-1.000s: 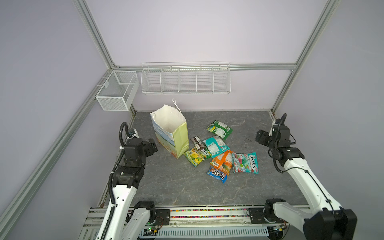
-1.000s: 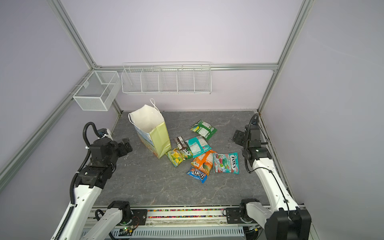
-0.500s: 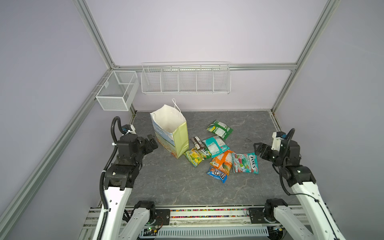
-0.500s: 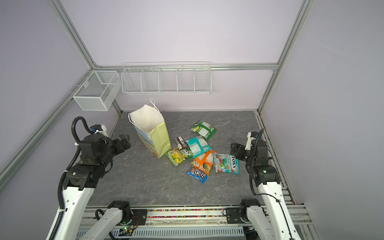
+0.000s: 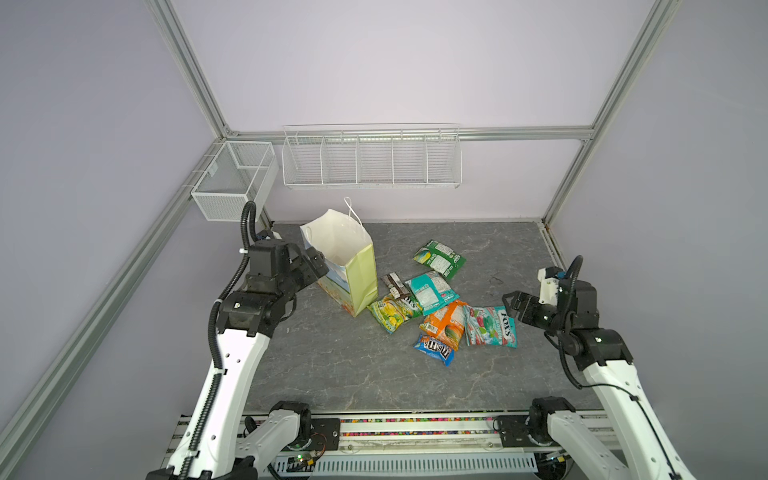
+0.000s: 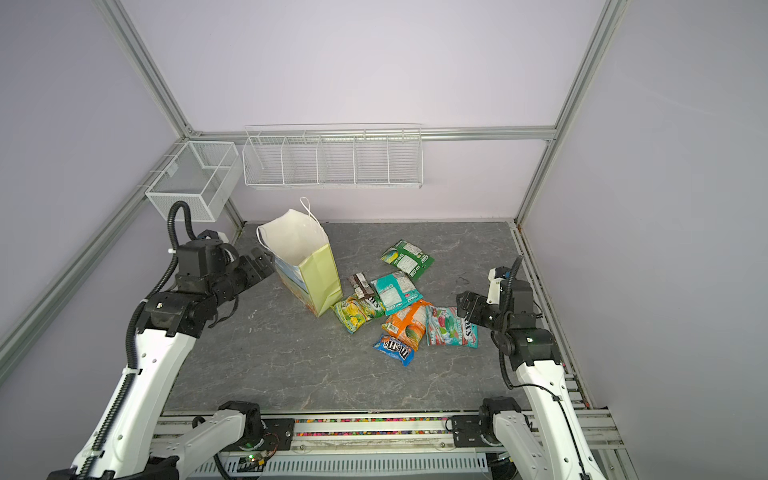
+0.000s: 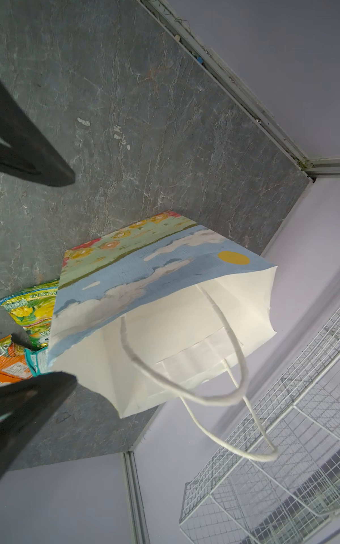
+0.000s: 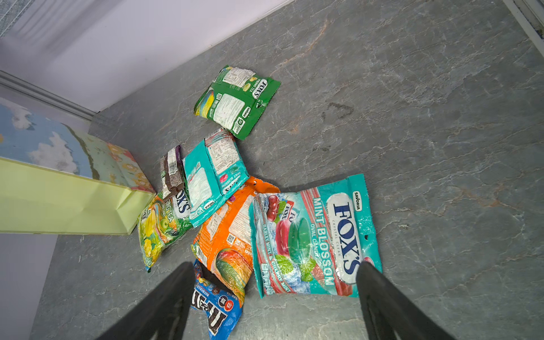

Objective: Place the snacks into the paper bag
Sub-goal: 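Raise the left gripper to the paper bag rim while the right moves over snacks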

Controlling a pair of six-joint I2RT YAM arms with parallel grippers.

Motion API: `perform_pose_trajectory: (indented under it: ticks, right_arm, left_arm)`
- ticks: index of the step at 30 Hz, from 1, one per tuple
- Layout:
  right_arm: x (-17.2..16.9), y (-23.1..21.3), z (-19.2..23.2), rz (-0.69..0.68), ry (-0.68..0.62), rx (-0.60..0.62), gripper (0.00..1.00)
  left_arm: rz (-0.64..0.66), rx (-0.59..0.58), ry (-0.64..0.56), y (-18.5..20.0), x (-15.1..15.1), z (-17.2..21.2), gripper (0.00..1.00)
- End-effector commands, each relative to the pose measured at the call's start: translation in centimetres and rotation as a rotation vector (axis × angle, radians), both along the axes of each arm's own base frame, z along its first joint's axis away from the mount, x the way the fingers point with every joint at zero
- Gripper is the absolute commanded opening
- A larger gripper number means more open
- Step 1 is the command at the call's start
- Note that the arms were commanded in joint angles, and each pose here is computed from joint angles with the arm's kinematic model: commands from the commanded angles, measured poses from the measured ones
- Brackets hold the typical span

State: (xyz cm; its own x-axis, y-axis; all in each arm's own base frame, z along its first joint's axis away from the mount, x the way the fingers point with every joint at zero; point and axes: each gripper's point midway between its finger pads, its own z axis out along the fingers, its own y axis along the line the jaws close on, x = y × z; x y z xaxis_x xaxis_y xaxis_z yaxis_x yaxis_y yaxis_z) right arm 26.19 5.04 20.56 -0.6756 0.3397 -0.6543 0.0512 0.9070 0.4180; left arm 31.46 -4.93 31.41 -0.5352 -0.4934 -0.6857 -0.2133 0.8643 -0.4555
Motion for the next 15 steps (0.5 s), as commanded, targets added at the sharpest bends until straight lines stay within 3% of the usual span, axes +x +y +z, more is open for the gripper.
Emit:
perform_pose_trajectory:
  ticks: [1, 8, 15]
  right_arm:
    - [-0.6, 0.4, -0.2, 0.023, 0.015, 0.002, 0.88]
    - [-0.9, 0.0, 0.1, 0.005, 0.003, -0.008, 0.88]
    - [-0.8, 0.3, -0.6, 0.022, 0.045, -0.007, 0.88]
  left_arm:
    - [0.030, -0.031, 0.038, -0.2, 0.5, 0.0, 0.99]
    - [0.058, -0.039, 0.053, -0.8, 2.5, -0.3, 0.94]
    - [0.085, -0.024, 0.073, -0.9, 4.0, -1.2, 0.81]
